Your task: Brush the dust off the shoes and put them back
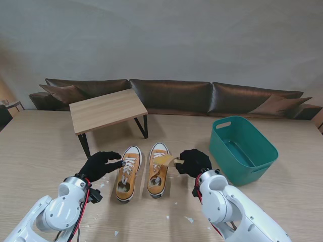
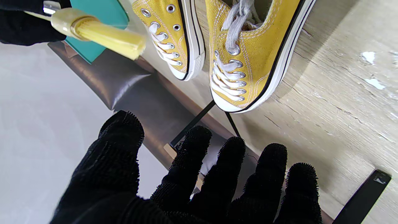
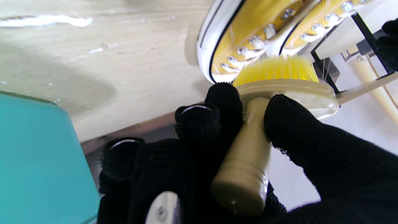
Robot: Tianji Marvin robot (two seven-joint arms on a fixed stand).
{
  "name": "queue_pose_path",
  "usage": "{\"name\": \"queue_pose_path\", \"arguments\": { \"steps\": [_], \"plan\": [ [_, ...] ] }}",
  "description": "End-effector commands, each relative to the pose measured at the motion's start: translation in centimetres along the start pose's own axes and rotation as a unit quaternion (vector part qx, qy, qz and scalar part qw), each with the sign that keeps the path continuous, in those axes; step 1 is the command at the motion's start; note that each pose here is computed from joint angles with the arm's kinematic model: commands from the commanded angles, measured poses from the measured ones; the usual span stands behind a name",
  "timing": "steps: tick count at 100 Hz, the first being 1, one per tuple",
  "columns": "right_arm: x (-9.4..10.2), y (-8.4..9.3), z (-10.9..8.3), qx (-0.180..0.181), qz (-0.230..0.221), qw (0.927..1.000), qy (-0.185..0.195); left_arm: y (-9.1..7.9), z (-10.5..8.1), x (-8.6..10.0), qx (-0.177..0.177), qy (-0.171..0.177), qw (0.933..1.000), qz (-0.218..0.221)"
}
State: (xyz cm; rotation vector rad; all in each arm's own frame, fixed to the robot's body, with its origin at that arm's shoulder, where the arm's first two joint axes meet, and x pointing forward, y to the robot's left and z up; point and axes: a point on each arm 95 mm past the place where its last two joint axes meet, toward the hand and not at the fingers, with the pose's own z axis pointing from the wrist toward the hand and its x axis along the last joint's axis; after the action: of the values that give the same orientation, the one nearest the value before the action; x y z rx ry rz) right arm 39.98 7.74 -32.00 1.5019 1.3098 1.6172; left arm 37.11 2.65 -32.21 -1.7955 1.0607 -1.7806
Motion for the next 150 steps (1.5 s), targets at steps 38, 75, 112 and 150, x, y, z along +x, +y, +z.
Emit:
{"name": "queue_pose_path", "arguments": {
  "steps": [38,75,112,150],
  "plan": [
    [6.8,-1.0,1.6,-0.031,0.021,0.9989,0.027,0.3,0.1,0.2,-0.011,-0.002,0.9999,-0.003],
    [9.9,-4.1,3.6,-0.029,0.018,0.9993,0.013,0.2,0.1,0.2,-0.007,-0.001,1.0000,-0.004],
    [11.8,-6.6,4.9,-0.022,0.015,0.9996,-0.006,0.1,0.1,0.2,-0.005,-0.002,1.0000,-0.004],
    [10.1,-7.4,3.6,0.016,0.010,0.9998,-0.001,0.1,0.0,0.2,-0.003,-0.003,1.0000,-0.004]
  ]
}}
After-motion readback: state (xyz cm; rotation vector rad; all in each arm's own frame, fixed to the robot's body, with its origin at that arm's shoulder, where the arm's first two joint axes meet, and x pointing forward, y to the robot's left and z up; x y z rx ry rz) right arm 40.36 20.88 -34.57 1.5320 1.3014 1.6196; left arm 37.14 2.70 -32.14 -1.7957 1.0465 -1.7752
